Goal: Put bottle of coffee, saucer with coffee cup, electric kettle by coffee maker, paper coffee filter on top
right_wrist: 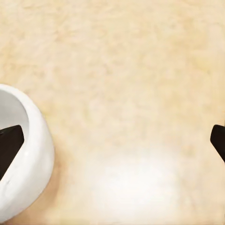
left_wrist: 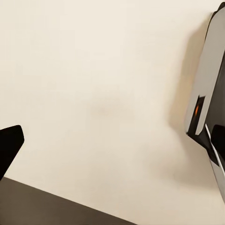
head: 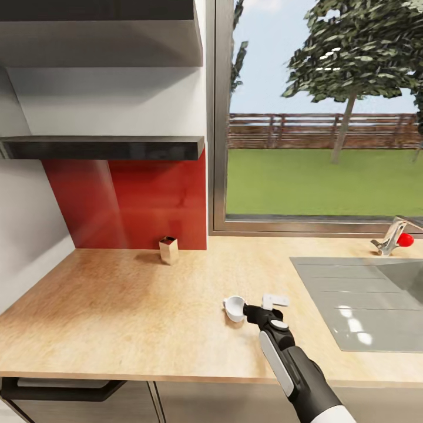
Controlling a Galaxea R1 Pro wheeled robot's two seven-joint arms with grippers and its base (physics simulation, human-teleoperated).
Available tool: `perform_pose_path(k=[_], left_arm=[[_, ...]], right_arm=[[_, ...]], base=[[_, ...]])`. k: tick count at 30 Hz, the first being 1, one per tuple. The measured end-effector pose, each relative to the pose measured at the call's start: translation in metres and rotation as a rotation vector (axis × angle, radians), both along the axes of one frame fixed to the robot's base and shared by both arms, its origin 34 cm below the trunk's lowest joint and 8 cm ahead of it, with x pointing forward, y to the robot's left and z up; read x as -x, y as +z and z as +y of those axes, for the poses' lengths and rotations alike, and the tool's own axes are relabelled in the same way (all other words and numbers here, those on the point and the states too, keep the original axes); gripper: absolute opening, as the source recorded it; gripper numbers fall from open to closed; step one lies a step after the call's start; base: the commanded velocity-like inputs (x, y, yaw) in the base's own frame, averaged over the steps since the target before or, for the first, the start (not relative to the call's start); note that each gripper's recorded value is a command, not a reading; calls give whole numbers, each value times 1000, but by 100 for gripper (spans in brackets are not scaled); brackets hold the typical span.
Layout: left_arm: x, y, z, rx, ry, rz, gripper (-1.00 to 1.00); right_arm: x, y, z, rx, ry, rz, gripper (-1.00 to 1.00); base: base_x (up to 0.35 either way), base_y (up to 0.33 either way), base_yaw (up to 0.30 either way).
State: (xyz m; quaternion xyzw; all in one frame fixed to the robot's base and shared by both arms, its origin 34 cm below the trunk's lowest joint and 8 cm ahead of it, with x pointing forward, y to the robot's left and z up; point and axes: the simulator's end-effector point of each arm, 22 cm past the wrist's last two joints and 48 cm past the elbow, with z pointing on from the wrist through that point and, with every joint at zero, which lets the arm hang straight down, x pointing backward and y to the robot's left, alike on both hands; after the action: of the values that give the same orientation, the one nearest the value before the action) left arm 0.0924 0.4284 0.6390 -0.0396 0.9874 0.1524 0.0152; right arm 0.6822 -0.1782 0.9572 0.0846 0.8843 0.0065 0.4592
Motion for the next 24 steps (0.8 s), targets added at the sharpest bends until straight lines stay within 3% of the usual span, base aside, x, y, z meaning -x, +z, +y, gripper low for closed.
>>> perform_pose_path(k=[9,24], left_arm=[[0,0,0,-1,1,1,100],[0,0,-1,1,2,1,100]], right_arm=[[1,-2,0,0,0,5,100],[9,-23,-2,13,0,52,100]], base=[[63,134,0],[6,8,0]])
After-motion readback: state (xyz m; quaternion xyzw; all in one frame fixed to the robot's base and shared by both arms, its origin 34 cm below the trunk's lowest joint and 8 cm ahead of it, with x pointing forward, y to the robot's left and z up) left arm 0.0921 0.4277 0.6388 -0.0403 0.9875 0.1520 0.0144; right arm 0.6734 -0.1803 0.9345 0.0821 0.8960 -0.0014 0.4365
